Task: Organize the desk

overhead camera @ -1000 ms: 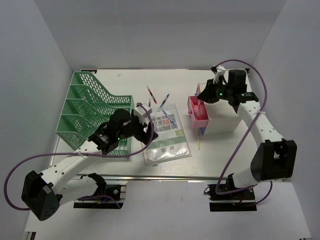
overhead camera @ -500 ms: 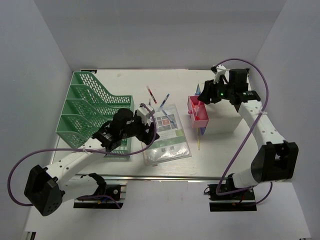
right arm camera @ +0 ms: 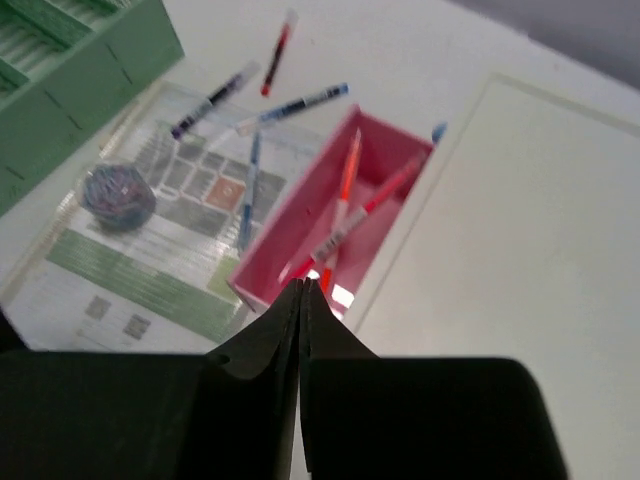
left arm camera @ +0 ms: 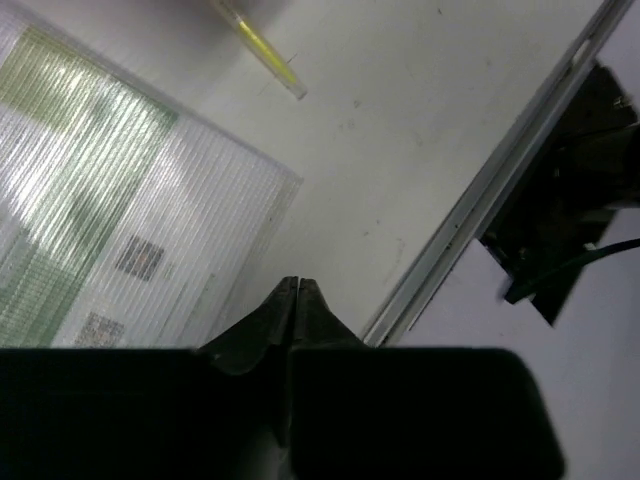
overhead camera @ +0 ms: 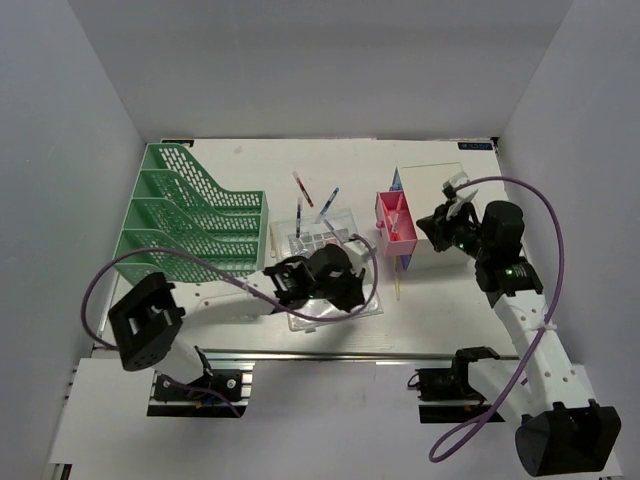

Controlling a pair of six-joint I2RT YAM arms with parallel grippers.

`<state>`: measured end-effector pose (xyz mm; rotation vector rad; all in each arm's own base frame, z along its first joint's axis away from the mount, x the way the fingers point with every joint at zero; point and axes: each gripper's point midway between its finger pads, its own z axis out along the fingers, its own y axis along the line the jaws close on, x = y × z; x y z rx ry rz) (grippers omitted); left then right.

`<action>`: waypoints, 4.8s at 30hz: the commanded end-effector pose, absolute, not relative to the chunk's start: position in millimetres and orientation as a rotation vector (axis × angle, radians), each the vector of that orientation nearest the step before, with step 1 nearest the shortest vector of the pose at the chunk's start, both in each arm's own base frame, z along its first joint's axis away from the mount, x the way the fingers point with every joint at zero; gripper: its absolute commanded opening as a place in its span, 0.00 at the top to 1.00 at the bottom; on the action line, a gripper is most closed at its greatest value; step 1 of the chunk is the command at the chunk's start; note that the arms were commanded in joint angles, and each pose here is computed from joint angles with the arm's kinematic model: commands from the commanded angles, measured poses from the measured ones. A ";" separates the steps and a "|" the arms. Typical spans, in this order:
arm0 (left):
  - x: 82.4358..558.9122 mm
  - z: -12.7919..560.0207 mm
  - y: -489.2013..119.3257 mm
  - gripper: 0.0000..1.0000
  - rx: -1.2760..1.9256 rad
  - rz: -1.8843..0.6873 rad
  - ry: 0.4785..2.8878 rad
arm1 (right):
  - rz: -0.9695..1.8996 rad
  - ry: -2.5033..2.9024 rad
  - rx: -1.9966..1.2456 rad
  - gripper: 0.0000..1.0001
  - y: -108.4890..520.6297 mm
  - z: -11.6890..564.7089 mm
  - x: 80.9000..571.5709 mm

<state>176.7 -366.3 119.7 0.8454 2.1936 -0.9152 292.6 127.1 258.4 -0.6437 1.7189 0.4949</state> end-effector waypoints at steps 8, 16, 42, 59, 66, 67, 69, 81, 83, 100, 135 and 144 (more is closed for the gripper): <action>187.1 107.2 -431.4 0.52 0.241 -0.559 2.250 | 0.202 1.775 -0.184 0.83 43.5 243.5 318.3; 206.2 78.4 -477.9 0.37 0.087 -0.404 2.177 | 0.127 1.765 -0.031 0.69 12.2 243.7 319.0; 242.5 23.8 -489.6 0.50 0.102 -0.230 2.149 | 0.138 1.717 -0.010 0.72 10.5 256.5 313.4; 209.6 16.1 -472.8 1.00 0.159 -0.294 2.249 | 0.122 1.714 -0.002 0.73 7.4 255.8 311.9; 178.6 68.8 -461.3 1.00 0.216 -0.487 2.274 | 0.126 1.712 -0.005 0.73 8.4 256.0 311.3; 171.9 73.5 -460.6 1.00 0.249 -0.506 2.272 | 0.126 1.713 -0.005 0.73 8.2 255.6 311.5; 162.3 85.1 -454.2 1.00 0.271 -0.566 2.287 | 0.125 1.710 -0.004 0.73 7.9 256.4 311.1; 113.5 160.5 -430.5 1.00 0.586 -0.818 2.191 | 0.125 1.709 -0.005 0.73 8.2 256.2 310.7; 107.3 179.6 -426.0 1.00 0.635 -0.847 2.177 | 0.125 1.707 -0.007 0.73 8.4 256.6 310.5; 252.0 288.8 -411.9 1.00 0.168 -0.598 1.898 | 0.104 1.677 -0.008 0.73 5.6 262.1 311.3; 326.9 203.6 -448.8 1.00 0.132 -0.571 2.202 | 0.087 1.660 -0.008 0.73 3.7 266.0 309.8; 315.8 214.6 -438.2 1.00 0.140 -0.572 2.192 | 0.090 1.658 -0.011 0.73 4.4 265.7 309.6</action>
